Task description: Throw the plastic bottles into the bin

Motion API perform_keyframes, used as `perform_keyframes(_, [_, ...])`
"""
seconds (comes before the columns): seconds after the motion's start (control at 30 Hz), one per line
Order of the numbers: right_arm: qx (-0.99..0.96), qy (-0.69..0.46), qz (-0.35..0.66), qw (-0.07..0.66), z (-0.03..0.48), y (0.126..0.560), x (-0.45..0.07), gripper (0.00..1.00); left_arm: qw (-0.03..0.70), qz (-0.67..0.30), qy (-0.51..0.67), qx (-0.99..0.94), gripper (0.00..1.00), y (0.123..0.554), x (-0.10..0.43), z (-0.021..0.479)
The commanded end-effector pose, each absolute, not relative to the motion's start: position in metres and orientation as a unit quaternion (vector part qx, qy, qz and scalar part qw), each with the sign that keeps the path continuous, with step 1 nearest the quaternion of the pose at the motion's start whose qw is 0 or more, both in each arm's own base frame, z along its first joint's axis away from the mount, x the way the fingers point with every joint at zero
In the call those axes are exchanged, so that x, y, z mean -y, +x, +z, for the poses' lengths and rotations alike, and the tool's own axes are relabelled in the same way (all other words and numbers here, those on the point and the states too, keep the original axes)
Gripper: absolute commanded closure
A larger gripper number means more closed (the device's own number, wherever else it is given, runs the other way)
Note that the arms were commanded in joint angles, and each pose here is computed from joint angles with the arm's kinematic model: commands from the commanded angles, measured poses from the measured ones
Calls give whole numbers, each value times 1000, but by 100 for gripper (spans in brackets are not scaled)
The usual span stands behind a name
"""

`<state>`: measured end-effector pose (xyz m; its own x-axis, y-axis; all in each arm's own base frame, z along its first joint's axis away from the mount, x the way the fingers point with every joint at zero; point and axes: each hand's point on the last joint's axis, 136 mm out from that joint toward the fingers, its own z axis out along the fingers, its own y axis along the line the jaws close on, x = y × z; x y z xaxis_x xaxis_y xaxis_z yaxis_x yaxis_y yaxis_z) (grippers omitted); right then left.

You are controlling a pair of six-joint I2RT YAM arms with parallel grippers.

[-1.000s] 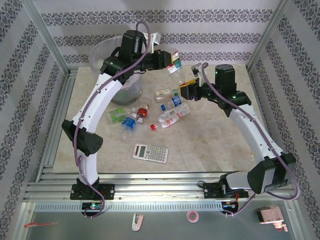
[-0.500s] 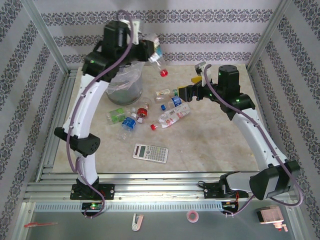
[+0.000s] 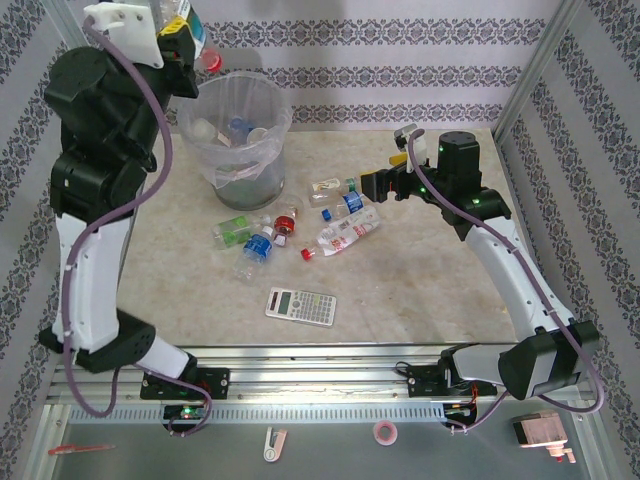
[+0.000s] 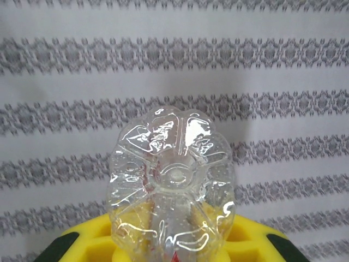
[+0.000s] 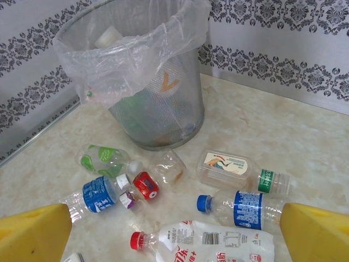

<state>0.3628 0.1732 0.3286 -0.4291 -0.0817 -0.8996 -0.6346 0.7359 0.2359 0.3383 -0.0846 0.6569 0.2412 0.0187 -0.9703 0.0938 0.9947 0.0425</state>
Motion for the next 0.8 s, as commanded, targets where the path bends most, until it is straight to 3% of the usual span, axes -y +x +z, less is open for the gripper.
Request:
perform_keyframes(0.0, [-794,-226,273,495,330,366,-167,2,869,7,41,-494,79,313,76,705])
perform_keyframes(0.17, [-795,-226,267,495,328,366,-165,2,886,-5,53,-460,80,301,80,712])
perform_keyframes(0.53, [-798,-226,265,492,324,371,-164,2,883,-18,64,-464,81,320,92,703])
perform_keyframes(0.67, [-799,-227,263,491,322,373,-164,2,863,-13,57,-502,80,351,98,681])
perform_keyframes(0.77, [-802,-225,263,487,319,375,-163,2,821,-23,36,-569,80,400,92,637])
